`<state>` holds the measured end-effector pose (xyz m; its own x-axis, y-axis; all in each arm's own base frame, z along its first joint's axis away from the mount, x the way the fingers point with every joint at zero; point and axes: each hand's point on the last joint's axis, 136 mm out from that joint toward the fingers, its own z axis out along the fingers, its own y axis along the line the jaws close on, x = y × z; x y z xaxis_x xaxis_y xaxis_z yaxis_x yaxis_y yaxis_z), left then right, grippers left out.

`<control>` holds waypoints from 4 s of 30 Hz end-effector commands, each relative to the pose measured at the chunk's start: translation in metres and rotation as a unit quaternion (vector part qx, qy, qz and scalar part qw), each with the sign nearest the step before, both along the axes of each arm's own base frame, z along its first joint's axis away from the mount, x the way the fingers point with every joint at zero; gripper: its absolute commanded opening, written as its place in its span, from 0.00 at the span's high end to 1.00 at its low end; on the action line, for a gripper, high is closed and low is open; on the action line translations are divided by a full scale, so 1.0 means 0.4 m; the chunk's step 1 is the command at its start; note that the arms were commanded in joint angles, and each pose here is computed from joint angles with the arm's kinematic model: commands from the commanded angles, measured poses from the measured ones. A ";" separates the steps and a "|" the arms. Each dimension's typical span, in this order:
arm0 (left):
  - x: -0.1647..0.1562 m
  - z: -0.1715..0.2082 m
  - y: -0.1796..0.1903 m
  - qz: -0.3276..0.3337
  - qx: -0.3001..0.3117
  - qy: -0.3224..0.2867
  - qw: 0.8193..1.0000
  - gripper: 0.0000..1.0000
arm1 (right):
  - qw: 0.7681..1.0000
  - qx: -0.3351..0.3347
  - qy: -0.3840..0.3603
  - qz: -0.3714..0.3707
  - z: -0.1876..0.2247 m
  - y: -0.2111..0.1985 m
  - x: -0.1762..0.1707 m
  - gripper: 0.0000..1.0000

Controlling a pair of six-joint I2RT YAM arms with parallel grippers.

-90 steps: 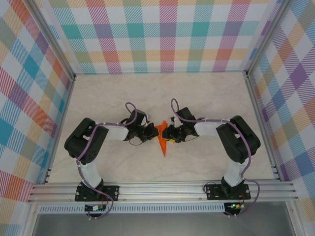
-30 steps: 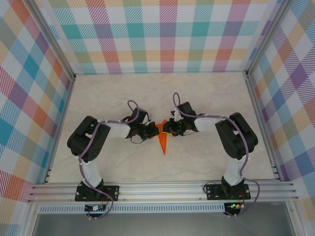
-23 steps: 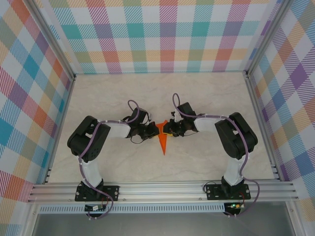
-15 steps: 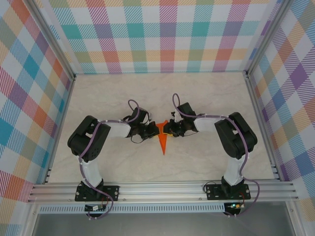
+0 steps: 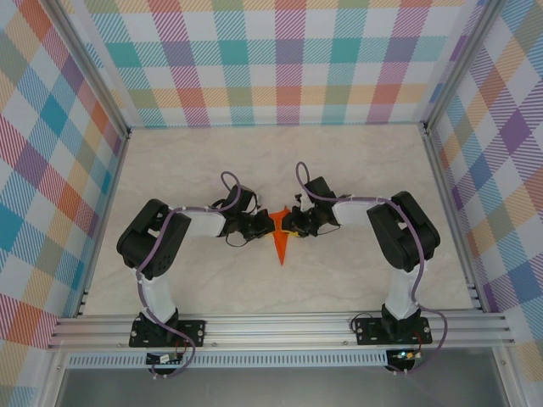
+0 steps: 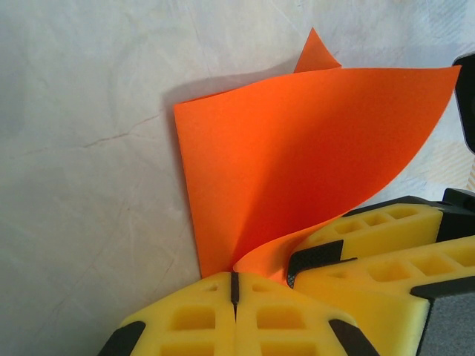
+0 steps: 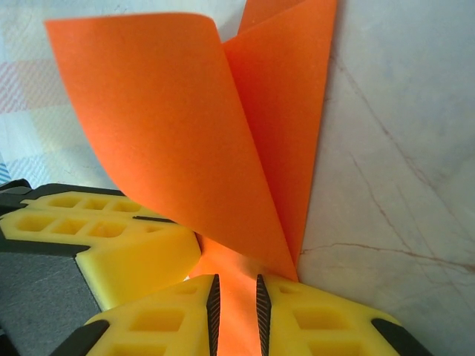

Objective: Fold a paper plane with a square sheet of paper (fold left side to right side)
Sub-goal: Fold the wing for the fifth time at the center of the table.

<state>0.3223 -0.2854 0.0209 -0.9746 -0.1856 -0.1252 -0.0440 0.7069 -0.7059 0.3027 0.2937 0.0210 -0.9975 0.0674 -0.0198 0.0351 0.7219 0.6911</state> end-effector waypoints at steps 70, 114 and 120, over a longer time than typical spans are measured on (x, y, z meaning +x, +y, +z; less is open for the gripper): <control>-0.209 0.039 -0.110 -0.042 -0.024 0.016 0.999 0.92 | 0.995 -0.086 0.052 0.008 -0.089 -0.051 -0.052 0.78; -0.417 -0.073 -0.040 -0.084 0.043 0.107 0.990 0.95 | 0.994 -0.097 0.054 0.006 -0.096 -0.056 -0.051 0.78; -0.433 -0.056 -0.040 -0.097 0.037 0.102 0.989 0.95 | 0.993 -0.099 0.057 0.006 -0.100 -0.058 -0.050 0.78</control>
